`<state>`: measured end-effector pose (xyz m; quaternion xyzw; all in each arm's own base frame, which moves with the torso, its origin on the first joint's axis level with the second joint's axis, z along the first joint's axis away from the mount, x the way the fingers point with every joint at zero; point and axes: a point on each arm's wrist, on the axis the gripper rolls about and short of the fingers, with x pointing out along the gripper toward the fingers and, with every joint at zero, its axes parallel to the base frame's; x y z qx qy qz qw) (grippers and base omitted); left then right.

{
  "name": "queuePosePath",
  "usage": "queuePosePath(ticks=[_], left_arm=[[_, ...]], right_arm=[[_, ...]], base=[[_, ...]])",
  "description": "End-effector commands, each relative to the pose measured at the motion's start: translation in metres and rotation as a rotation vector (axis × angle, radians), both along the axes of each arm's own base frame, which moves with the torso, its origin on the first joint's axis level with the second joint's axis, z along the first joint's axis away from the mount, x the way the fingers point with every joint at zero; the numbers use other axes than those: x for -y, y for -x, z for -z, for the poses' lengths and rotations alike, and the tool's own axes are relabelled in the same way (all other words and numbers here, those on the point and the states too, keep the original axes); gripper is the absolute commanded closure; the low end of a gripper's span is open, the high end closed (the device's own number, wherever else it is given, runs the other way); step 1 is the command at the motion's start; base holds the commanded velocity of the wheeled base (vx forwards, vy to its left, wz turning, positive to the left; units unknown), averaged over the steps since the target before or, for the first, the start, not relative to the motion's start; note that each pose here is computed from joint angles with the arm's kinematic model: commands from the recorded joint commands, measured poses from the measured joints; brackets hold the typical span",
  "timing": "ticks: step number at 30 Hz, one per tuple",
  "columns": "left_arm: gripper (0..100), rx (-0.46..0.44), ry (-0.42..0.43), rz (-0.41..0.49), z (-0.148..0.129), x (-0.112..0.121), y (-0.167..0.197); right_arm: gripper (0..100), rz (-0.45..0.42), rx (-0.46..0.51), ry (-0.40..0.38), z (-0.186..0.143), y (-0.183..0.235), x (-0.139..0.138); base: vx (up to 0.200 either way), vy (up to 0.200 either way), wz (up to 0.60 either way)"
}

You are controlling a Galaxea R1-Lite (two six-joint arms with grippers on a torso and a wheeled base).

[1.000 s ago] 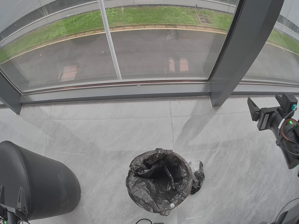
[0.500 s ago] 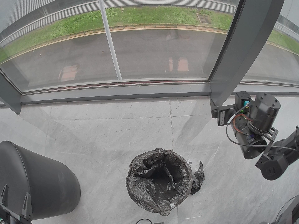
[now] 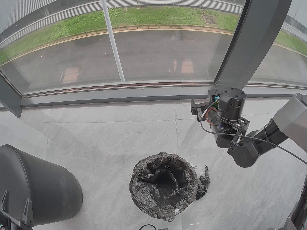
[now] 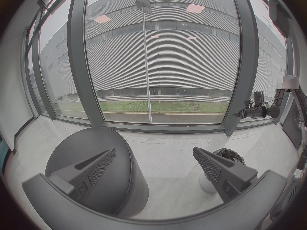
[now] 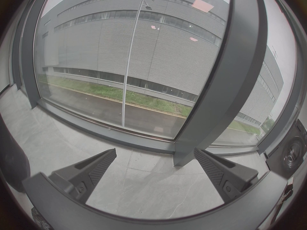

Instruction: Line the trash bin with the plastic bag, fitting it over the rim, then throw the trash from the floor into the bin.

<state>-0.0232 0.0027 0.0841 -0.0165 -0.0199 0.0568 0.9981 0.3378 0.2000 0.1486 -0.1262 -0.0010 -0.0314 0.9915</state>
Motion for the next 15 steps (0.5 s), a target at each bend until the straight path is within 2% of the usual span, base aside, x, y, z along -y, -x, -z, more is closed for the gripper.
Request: queuePosePath(ticks=[1,5,8,15], left_arm=[[0,0.0,0.011,0.0,0.004,0.0,0.0],[0,0.001,0.02,0.0,0.004,0.0,0.0],[0,0.002,0.024,0.0,0.004,0.0,0.0],[0,0.003,0.033,0.0,0.004,0.0,0.0]], right_arm=[[0,0.004,-0.063,0.039,0.021,-0.029,-0.01],[0,0.007,-0.085,0.048,0.025,-0.045,-0.013],[0,0.004,-0.129,0.068,0.037,-0.059,-0.016],[0,0.023,-0.162,0.078,0.059,-0.089,-0.017]], base=[[0.0,0.0,0.0],[0.0,0.0,0.0],[0.0,0.0,0.0],[0.0,0.0,0.0]])
